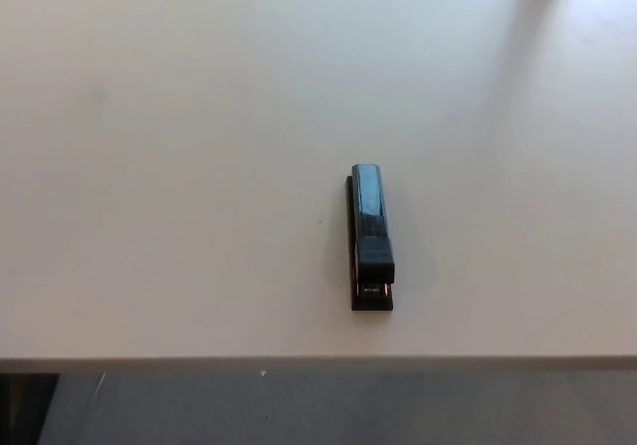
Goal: The robot uses its right hand to press on the stapler that is in the middle of the desk
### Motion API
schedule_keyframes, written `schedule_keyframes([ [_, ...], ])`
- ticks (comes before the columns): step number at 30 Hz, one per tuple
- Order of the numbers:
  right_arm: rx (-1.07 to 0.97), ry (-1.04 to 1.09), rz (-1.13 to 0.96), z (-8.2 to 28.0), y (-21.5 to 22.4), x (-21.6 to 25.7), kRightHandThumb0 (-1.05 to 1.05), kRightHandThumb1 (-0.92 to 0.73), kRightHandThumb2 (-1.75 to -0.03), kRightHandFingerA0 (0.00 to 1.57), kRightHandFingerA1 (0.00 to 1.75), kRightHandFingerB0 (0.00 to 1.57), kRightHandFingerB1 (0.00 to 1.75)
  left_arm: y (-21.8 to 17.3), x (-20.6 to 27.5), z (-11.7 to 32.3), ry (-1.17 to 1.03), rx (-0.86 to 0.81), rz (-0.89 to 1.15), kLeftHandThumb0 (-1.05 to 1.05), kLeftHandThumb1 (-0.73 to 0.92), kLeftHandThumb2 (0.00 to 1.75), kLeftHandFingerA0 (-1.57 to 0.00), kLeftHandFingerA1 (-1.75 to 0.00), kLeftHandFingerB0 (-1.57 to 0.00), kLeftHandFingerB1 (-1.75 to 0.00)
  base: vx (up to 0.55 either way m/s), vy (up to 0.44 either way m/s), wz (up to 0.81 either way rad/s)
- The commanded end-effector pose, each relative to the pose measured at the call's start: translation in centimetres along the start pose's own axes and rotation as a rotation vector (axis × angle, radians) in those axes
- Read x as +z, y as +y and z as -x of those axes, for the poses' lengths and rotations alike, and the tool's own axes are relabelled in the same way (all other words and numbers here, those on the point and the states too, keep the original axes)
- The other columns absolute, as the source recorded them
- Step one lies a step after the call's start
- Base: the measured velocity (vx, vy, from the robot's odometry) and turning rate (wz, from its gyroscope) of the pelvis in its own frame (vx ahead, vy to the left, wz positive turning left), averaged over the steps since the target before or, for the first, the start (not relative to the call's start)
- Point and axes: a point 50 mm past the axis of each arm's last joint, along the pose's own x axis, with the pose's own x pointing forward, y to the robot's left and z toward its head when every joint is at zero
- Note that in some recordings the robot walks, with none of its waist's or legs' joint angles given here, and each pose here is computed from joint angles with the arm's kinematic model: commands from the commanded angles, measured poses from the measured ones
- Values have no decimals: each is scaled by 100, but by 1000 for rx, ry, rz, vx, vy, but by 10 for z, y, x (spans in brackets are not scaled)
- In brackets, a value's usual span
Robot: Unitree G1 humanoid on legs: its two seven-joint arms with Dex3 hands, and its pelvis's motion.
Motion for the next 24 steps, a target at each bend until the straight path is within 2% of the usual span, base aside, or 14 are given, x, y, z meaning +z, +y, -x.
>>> schedule_keyframes([
  [1, 281, -112, -274, 2, 101, 105, 7, -76, -66, 111, 110, 88, 76, 14, 0, 6, -16, 14, -12, -47, 92, 95, -3, -25, -2, -23, 0, 0, 0],
  [2, 338, -130, -293, 8, 117, 112, 11, -77, -73, 105, 115, 84, 86, 14, 0, 6, -11, 15, -14, -47, 92, 95, -2, -23, -2, -22, 0, 0, 0],
  [4, 435, -146, -317, 18, 141, 120, 10, -74, -77, 111, 108, 80, 92, 14, 0, 6, -12, 13, -22, -47, 92, 95, -2, -24, -2, -22, 0, 0, 0],
  [7, 569, -114, -397, 37, 182, 122, -6, -68, -79, 128, 87, 88, 82, 13, 1, 5, -13, 11, -36, -47, 92, 95, -2, -24, -2, -23, 0, 0, 0],
  [9, 698, -123, -462, 53, 208, 123, -11, -75, -65, 128, 74, 92, 65, 13, 1, 6, -14, 11, -41, -48, 92, 97, -1, -24, -1, -24, 0, 0, 0],
  [12, 786, -108, -483, 73, 227, 117, -10, -76, -64, 125, 76, 89, 70, 12, 1, 5, -12, 16, -35, -48, 92, 93, -2, -22, -3, -23, 0, 0, 0],
  [13, 860, -110, -501, 95, 236, 110, -10, -73, -68, 126, 67, 95, 68, 12, 1, 4, -5, 27, -31, -48, 92, 93, -2, -23, -2, -22, 0, 0, 0],
  [14, 928, -115, -504, 114, 242, 105, -7, -75, -67, 123, 70, 94, 67, 12, 1, 4, -5, 25, -32, -48, 92, 94, -2, -22, -2, -22, 0, 0, 0],
  [15, 1013, -125, -502, 138, 247, 98, 0, -74, -72, 120, 82, 93, 79, 11, 1, 4, -6, 24, -29, -48, 92, 93, -3, -25, -3, -24, 0, 0, 0],
  [17, 1100, -84, -526, 173, 251, 87, -3, -73, -75, 122, 82, 88, 87, 11, 0, 4, -4, 22, -32, -48, 92, 95, -1, -21, -1, -22, 0, 0, 0],
  [19, 1219, -44, -541, 217, 248, 71, -2, -72, -83, 120, 100, 84, 106, 11, 0, 4, -5, 19, -27, -47, 92, 95, -1, -21, -1, -22, 0, 0, 0],
  [21, 1249, -31, -534, 233, 248, 67, -1, -67, -90, 122, 110, 84, 107, 11, 0, 4, -6, 15, -31, -47, 92, 96, -1, -21, -1, -21, 0, 0, 0],
  [23, 1291, 3, -527, 255, 255, 65, -1, -75, -82, 123, 110, 84, 102, 10, 0, 4, -8, 11, -38, -47, 92, 96, -1, -21, -1, -22, 0, 0, 0],
  [24, 1315, 17, -518, 266, 261, 63, 3, -73, -87, 123, 111, 80, 113, 10, 1, 4, -8, 11, -41, -48, 92, 95, -2, -22, -2, -22, 0, 0, 0],
])
